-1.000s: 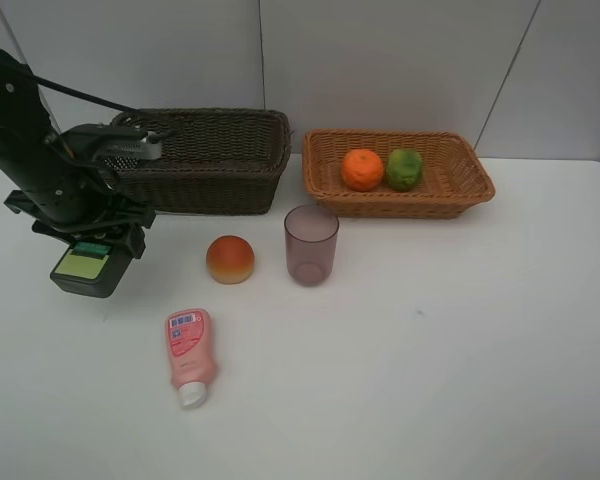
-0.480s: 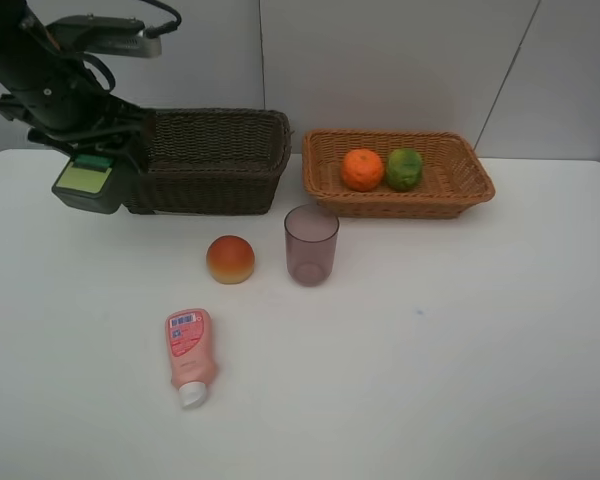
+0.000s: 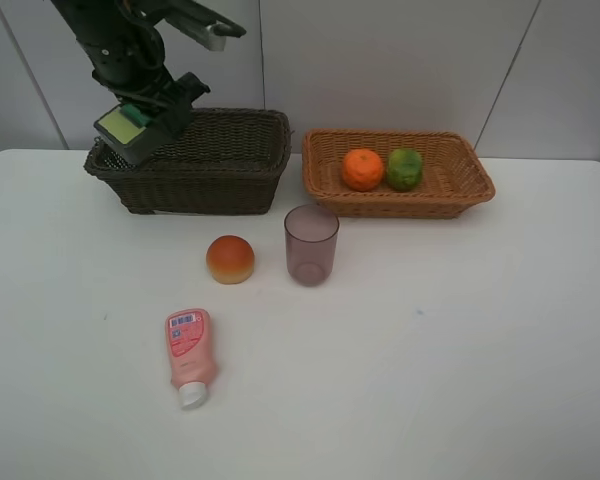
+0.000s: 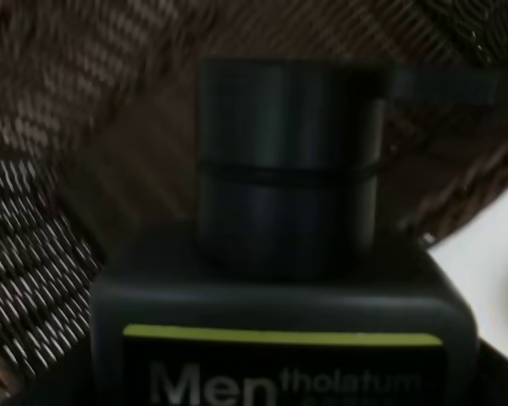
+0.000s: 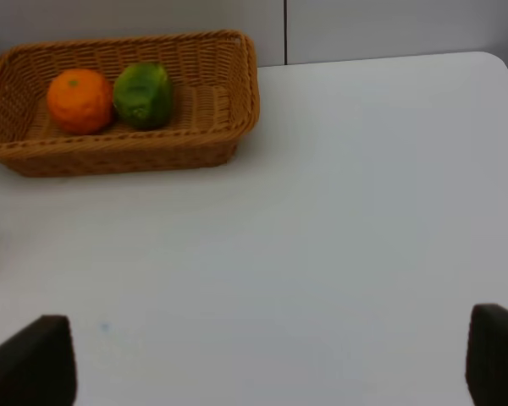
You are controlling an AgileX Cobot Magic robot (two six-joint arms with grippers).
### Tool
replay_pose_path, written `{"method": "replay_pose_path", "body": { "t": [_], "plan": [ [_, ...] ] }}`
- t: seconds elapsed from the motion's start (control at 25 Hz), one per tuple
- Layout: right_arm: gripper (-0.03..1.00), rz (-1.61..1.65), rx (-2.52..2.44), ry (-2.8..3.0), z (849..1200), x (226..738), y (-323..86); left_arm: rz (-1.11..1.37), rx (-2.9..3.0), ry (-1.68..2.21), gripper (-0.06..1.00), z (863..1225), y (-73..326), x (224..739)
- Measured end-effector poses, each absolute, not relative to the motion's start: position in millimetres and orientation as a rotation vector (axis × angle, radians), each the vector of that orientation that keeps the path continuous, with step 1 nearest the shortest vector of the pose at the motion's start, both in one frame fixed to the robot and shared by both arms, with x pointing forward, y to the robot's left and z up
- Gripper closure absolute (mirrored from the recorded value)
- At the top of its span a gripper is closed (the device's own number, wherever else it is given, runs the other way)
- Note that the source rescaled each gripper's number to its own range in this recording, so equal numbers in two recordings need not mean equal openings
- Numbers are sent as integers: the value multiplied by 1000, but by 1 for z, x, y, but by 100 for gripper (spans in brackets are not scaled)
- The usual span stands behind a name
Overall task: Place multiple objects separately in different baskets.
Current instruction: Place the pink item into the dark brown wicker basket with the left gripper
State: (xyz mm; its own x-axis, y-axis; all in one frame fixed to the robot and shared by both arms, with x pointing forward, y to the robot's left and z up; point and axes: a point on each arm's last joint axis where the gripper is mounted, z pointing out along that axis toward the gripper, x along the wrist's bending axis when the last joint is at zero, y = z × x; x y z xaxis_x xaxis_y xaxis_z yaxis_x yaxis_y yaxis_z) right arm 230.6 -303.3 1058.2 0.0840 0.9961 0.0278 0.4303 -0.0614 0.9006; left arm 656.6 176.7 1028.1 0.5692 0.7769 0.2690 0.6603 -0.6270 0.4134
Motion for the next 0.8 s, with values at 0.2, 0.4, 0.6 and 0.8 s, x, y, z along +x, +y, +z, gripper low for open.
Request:
{"method": "replay_pose_path", "body": {
  "t": [0.2, 0.4, 0.6, 0.8],
  "plan": [
    [-3, 940, 1601, 1446, 1058, 231, -303, 737, 2696, 866, 13, 1014, 162, 682],
    [-3, 940, 1601, 1446, 1058, 231, -303, 826, 2738, 646, 13, 990, 154, 702],
    [-3, 940, 1601, 1446, 1058, 231, -303, 864, 2715, 593, 13, 966, 149, 714],
    [-3, 940, 1601, 1446, 1058, 231, -303, 842, 2730, 589, 13, 945, 147, 718]
  ]
}}
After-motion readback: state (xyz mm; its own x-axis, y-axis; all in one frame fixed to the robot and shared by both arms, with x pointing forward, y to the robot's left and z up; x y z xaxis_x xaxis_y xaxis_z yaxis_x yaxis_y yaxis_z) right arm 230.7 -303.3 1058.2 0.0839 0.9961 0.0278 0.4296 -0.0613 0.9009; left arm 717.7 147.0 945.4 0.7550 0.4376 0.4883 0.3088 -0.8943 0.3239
